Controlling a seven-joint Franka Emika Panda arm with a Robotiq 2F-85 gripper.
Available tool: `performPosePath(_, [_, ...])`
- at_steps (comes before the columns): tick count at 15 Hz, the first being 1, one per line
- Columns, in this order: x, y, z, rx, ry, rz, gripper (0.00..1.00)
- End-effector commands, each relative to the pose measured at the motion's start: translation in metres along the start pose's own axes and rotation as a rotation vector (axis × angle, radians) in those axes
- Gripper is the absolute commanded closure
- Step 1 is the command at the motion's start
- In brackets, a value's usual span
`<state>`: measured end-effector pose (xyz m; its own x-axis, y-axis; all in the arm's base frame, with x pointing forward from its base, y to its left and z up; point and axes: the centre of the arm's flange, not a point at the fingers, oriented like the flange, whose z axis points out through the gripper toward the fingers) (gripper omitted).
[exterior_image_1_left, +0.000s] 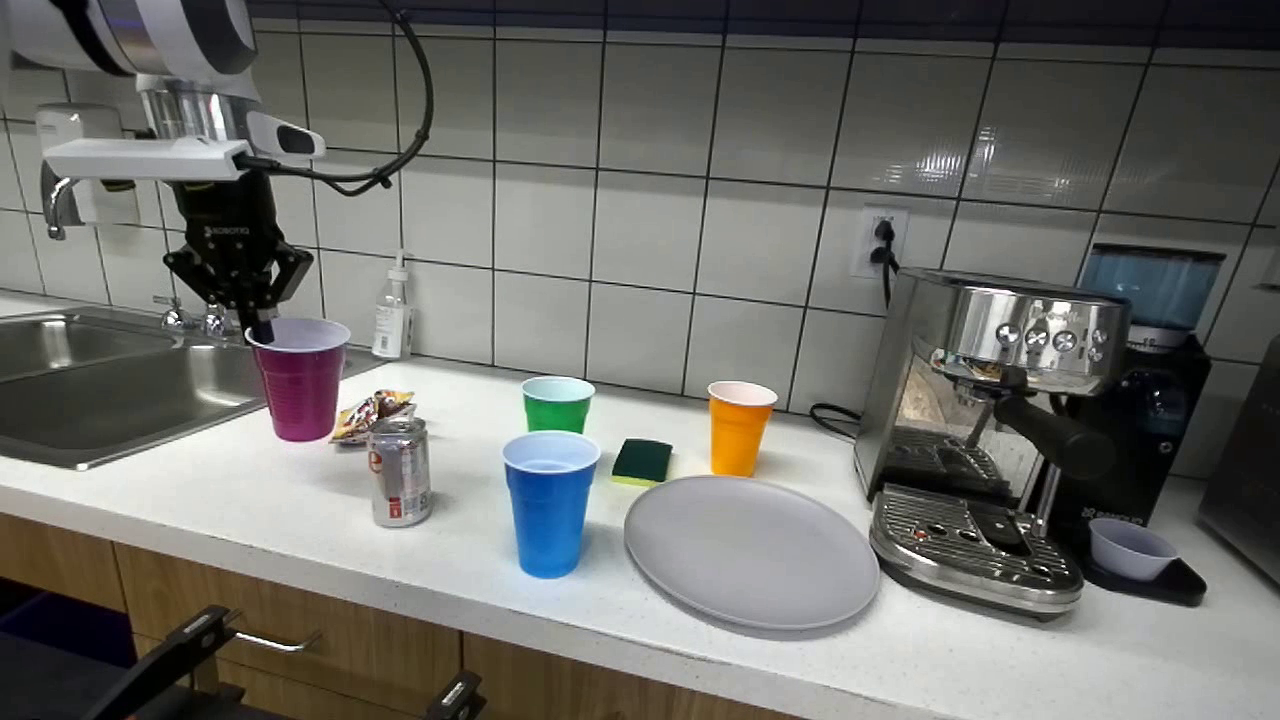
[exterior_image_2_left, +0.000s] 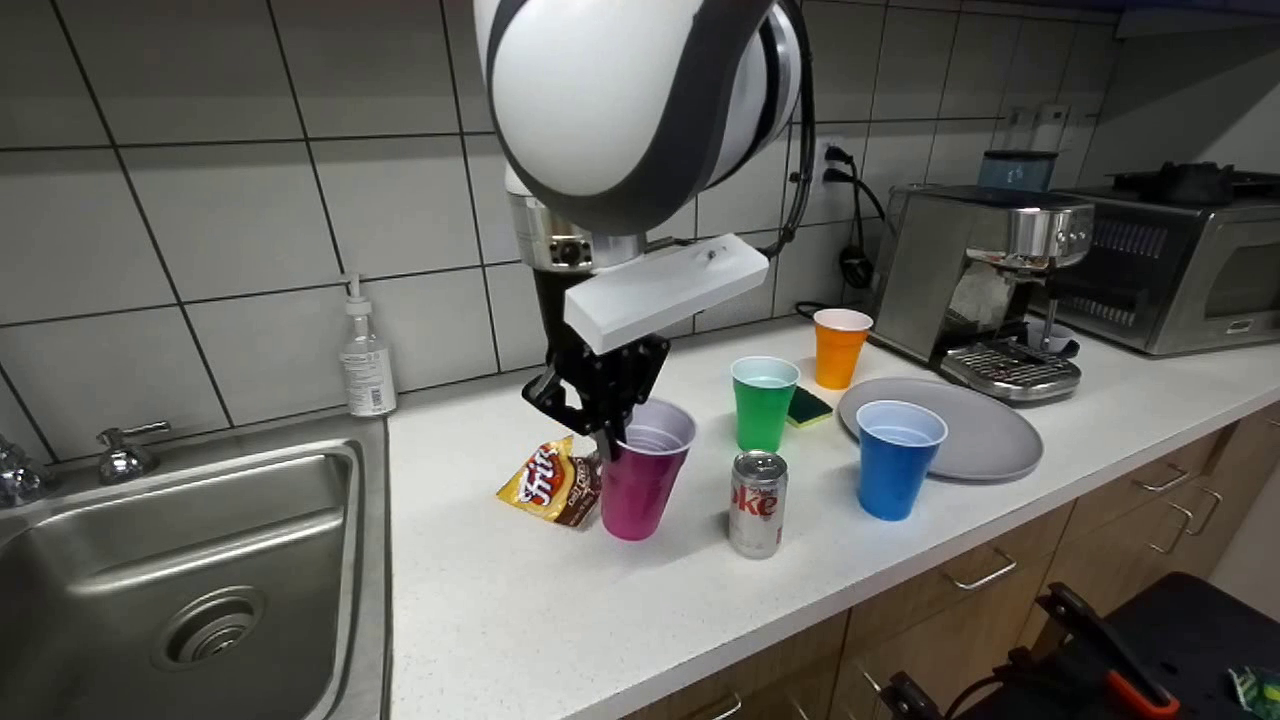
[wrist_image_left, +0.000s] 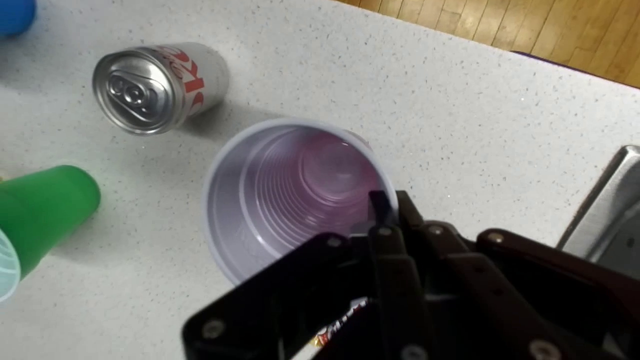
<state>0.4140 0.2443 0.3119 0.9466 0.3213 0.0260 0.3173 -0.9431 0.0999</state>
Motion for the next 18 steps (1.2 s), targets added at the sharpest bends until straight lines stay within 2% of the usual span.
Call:
performPosePath(1, [-0.002, 0.005, -0.031, -0.040, 0.043, 0.039, 0.99])
performPosePath(9, [0.007, 0.042, -0.064, -0.081, 0.126, 0.134, 0.99])
performPosePath(18, [0.017, 0.103, -0.077, -0.117, 0.155, 0.261, 0.99])
